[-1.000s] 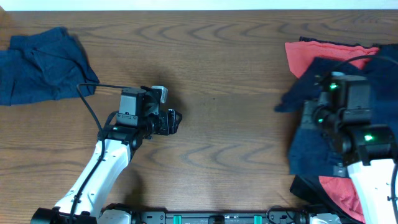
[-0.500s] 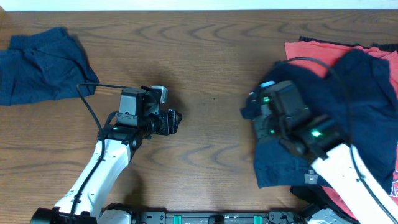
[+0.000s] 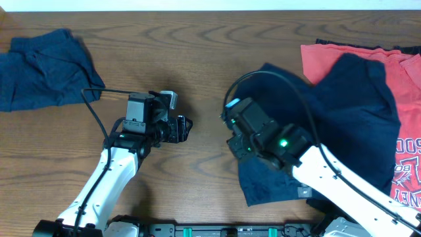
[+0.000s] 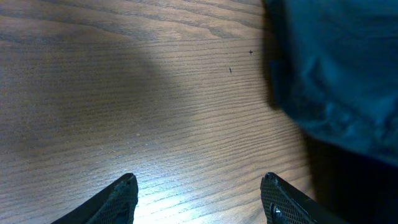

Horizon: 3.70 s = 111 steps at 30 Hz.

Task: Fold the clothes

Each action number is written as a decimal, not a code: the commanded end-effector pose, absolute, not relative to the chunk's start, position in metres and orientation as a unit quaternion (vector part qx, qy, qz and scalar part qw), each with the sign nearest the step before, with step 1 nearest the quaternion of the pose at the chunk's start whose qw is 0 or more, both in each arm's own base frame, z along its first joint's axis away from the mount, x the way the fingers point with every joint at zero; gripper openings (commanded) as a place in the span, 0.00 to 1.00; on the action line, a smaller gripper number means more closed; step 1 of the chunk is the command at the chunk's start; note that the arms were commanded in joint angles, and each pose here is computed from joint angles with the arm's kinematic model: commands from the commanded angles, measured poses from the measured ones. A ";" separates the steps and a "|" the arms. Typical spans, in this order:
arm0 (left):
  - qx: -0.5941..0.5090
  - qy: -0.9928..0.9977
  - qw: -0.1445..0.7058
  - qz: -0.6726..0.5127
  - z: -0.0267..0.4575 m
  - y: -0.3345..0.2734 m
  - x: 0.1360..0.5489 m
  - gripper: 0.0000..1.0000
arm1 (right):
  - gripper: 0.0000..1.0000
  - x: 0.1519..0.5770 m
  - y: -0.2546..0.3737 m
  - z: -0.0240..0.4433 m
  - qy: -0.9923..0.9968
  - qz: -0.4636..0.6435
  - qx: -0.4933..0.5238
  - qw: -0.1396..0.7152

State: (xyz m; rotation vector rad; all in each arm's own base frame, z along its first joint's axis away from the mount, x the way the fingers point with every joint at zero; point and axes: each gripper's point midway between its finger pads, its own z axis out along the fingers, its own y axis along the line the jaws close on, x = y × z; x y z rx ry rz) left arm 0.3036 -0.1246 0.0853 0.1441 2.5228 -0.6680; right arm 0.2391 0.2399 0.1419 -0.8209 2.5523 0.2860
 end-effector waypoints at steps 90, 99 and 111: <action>-0.022 0.907 0.211 -0.362 0.027 -0.176 0.392 0.06 | 0.99 0.241 0.167 0.295 0.925 0.119 -0.168 0.318; -0.072 0.923 0.187 -0.330 0.019 -0.119 0.386 0.06 | 0.99 0.244 0.168 0.293 0.926 0.115 -0.166 0.319; -0.168 0.915 0.207 -0.302 0.036 -0.033 0.385 0.06 | 0.99 0.267 0.184 0.255 0.945 0.089 -0.163 0.270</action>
